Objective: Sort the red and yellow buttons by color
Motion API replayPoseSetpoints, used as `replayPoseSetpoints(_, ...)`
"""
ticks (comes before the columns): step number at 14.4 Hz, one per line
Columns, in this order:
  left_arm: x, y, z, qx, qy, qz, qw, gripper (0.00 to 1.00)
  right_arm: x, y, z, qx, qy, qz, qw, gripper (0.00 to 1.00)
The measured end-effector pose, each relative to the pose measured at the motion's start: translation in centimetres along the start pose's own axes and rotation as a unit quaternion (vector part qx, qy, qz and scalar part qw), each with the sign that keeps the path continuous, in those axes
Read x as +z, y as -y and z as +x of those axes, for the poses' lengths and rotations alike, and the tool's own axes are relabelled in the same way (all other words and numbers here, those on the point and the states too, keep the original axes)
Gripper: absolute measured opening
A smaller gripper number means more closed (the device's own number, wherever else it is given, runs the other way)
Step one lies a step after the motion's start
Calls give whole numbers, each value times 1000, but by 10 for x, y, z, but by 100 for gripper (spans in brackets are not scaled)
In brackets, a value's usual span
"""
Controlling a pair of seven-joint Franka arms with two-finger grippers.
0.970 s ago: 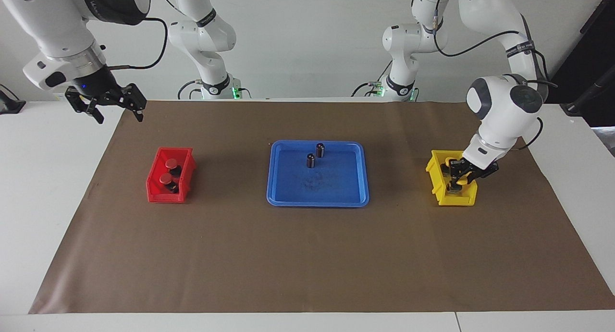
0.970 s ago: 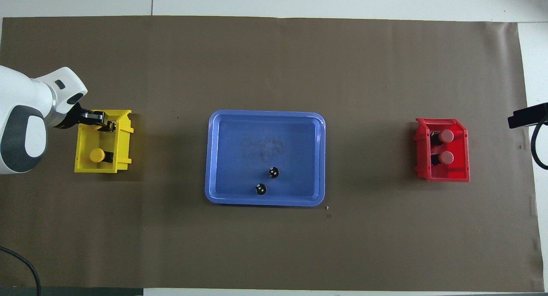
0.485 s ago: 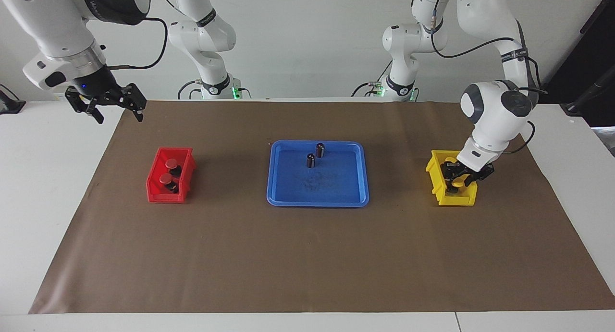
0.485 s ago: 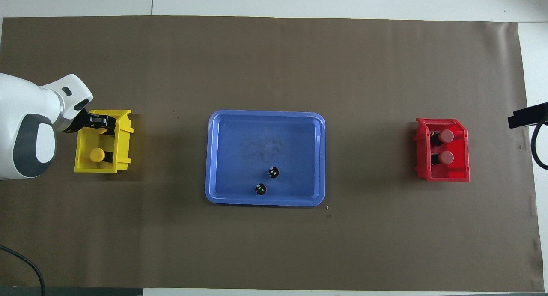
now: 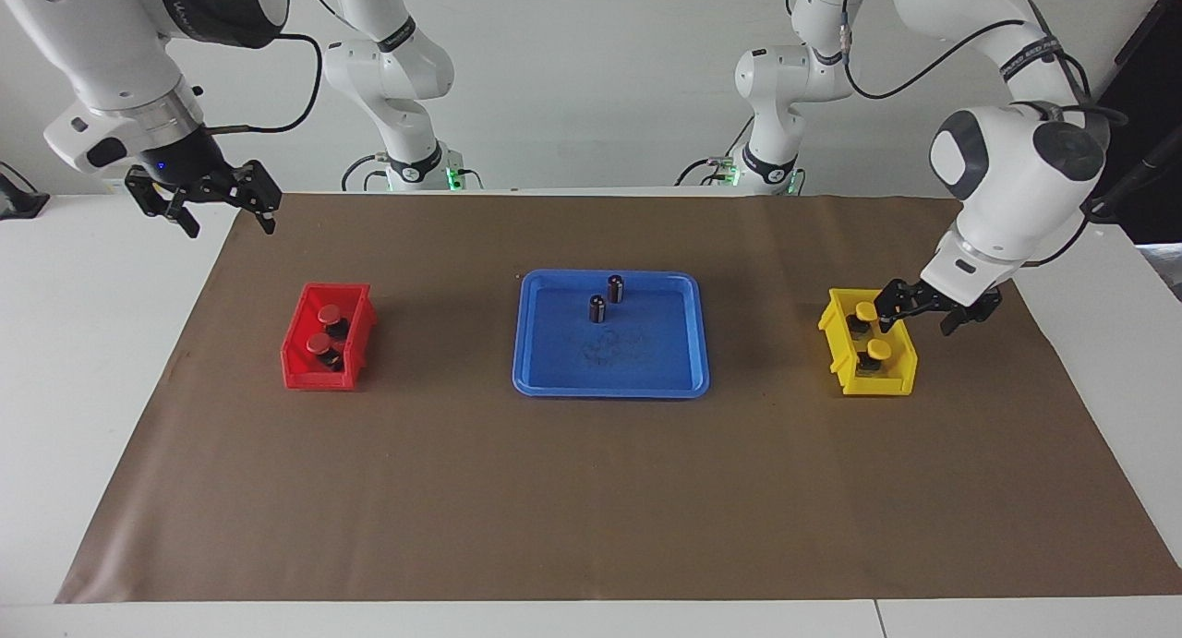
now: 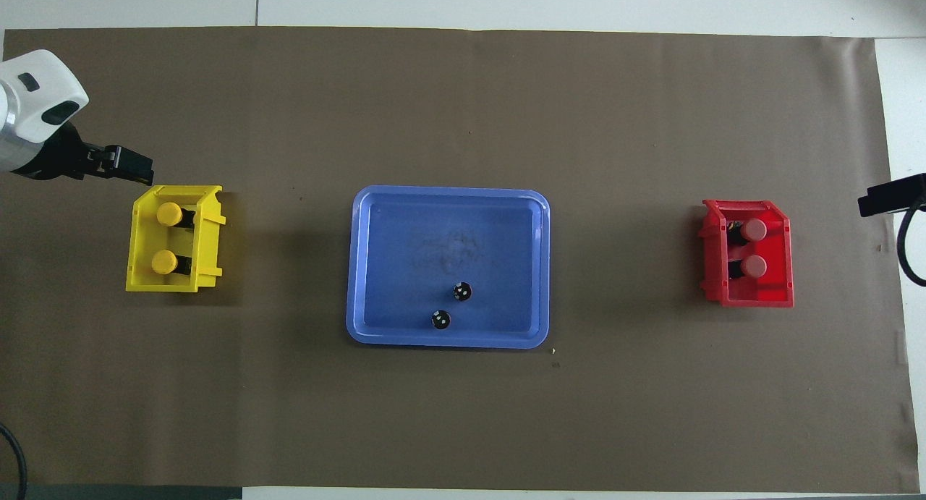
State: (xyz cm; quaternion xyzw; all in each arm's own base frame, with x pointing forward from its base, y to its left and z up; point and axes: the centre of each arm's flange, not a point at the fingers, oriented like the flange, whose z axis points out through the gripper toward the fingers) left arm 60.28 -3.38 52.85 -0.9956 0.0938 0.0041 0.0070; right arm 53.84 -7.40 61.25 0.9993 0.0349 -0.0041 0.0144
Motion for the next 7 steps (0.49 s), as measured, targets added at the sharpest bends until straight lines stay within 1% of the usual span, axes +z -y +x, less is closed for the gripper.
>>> replayPoseSetpoints(1, -25, -5, 1, 2, -8, -4, 1000, 100, 0, 0, 0, 0, 0, 0, 1000, 100)
replayPoseSetpoints(2, -42, -9, 1, 3, -16, -12, 1000, 100, 0, 0, 0, 0, 0, 0, 1000, 100)
replayPoseSetpoints(4, -57, -11, 0, 4, -20, -20, 1000, 100, 0, 0, 0, 0, 0, 0, 1000, 100)
replayPoseSetpoints(7, -70, -12, -3, 4, -14, -21, 1000, 100, 0, 0, 0, 0, 0, 0, 1000, 100)
